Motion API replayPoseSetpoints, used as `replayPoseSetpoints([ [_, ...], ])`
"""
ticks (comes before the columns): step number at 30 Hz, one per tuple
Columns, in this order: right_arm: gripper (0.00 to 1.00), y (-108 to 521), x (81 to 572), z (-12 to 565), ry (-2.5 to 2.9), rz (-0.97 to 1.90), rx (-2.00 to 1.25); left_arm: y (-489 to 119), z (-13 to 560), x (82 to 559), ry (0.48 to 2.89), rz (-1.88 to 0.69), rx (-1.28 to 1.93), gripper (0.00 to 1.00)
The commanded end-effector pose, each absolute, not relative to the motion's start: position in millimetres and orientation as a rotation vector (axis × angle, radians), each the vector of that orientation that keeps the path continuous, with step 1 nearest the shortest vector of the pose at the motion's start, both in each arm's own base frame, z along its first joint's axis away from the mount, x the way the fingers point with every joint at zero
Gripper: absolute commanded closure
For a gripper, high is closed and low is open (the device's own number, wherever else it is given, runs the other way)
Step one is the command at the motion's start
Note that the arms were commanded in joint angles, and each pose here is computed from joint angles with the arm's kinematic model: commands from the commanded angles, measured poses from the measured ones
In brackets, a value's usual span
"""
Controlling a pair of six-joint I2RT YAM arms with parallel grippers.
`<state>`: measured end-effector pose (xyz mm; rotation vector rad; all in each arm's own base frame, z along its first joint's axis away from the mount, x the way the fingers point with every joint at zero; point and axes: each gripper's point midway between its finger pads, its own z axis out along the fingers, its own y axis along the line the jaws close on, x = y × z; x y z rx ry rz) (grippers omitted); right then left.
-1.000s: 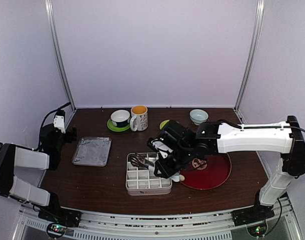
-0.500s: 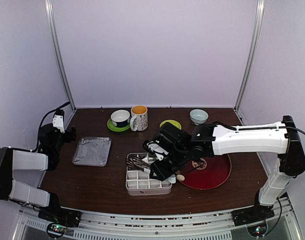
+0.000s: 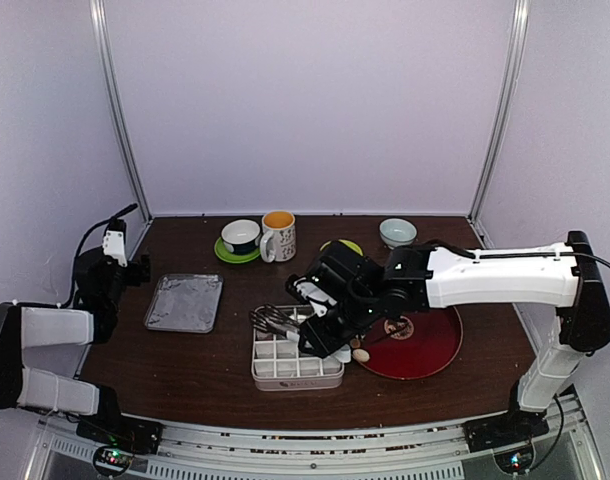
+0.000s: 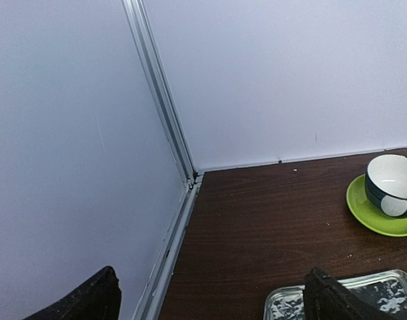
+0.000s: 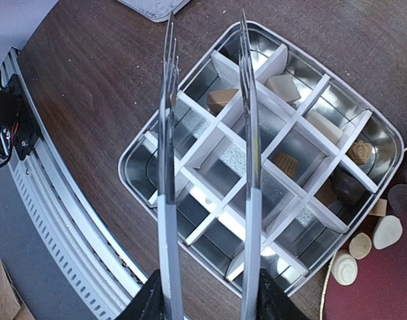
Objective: Pack the chocolate
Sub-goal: Place the fake chocolate in the empty pocket of the box, then move the packing box to the center of the board.
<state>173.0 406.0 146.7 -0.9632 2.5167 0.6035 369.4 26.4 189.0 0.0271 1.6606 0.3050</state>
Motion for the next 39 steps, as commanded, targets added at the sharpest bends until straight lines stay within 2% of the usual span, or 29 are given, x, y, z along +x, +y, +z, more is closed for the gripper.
replayPoseSetpoints([
  [1,0.58,399.8,185.2,185.8,2.403,0.596,-0.897,32.8,206.5,366.6,1.639,0.297,-0.047,0.02],
  [11,0.59,372.3,190.4,194.2,2.382,0.547,-0.838,32.1,209.9,350.6,1.744,0.09,-0.279,0.02],
  [16,0.59,359.0,188.8,198.7,2.371,0.559,-0.789,38.5,182.8,340.8,1.768,-0.037,-0.526,0.02],
  [27,0.59,318.4,186.2,204.3,2.363,0.499,-0.699,-29.5,162.0,341.8,1.979,-0.398,-0.303,0.02],
  [39,0.6,290.8,188.6,196.2,2.364,0.474,-0.612,-99.9,150.7,299.6,2.173,-0.606,-0.117,0.06],
])
